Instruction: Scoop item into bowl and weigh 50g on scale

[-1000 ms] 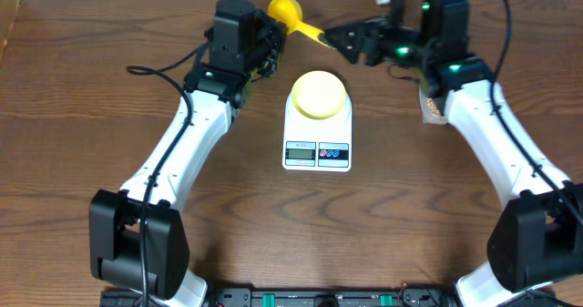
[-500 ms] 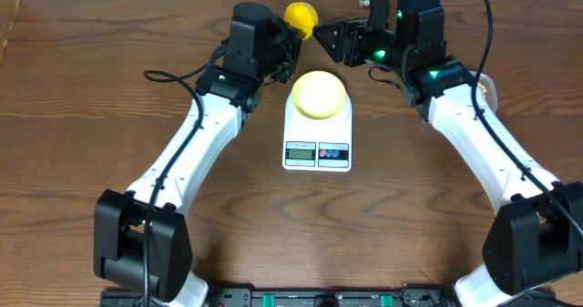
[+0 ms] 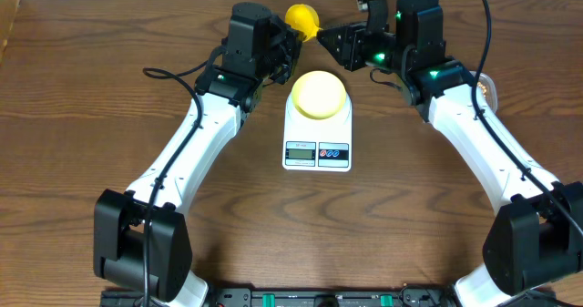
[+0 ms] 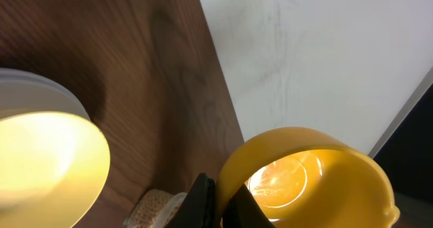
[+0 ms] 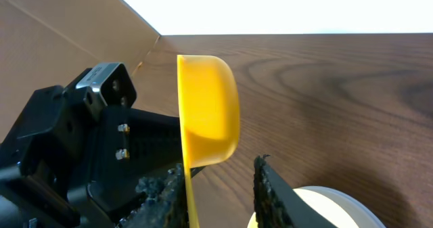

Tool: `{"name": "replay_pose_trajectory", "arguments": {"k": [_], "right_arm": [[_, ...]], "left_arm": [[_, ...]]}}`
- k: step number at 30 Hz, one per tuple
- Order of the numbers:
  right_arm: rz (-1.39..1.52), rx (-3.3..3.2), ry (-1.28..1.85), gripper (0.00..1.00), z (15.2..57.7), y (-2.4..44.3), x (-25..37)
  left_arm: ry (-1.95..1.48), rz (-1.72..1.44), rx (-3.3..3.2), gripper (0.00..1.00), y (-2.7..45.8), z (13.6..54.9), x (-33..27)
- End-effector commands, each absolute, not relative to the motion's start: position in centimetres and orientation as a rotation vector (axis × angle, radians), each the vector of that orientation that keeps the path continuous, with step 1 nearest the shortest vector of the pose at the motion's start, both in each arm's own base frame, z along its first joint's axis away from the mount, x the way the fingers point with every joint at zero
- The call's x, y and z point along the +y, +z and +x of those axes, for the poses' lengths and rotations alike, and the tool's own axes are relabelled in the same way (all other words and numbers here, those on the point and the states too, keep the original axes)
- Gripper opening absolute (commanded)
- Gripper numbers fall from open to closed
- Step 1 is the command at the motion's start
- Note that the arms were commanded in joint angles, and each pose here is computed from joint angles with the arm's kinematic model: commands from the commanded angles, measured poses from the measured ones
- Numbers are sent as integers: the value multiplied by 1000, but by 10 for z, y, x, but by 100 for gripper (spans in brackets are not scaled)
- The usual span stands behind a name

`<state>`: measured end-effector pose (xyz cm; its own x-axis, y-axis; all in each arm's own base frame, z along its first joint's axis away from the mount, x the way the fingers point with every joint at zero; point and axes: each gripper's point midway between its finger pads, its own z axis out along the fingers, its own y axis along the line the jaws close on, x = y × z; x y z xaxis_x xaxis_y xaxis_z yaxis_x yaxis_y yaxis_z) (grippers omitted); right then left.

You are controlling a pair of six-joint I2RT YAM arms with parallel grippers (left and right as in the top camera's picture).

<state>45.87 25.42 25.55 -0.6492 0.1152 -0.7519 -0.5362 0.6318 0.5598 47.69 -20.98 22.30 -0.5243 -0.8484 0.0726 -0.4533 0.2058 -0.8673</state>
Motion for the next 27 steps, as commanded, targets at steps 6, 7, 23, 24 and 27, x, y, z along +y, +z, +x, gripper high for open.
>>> {"name": "replay_pose_trajectory", "arguments": {"k": [6, 7, 23, 24, 27], "right_arm": [[-377, 2030, 1040, 27, 456, 261, 262], [-380, 2028, 1044, 27, 456, 262, 262], [-384, 2025, 1050, 1, 455, 263, 263], [-385, 2026, 1049, 1, 455, 262, 263], [-410, 2033, 1029, 1, 454, 259, 261]], "left_arm": [[-1266, -1168, 2103, 8, 223, 474, -215], [-1265, -1170, 2104, 8, 222, 474, -215], [-1261, -1173, 2108, 31, 221, 473, -215], [-1261, -1173, 2108, 38, 221, 473, -215], [-1260, -1175, 2106, 43, 221, 474, -214]]}}
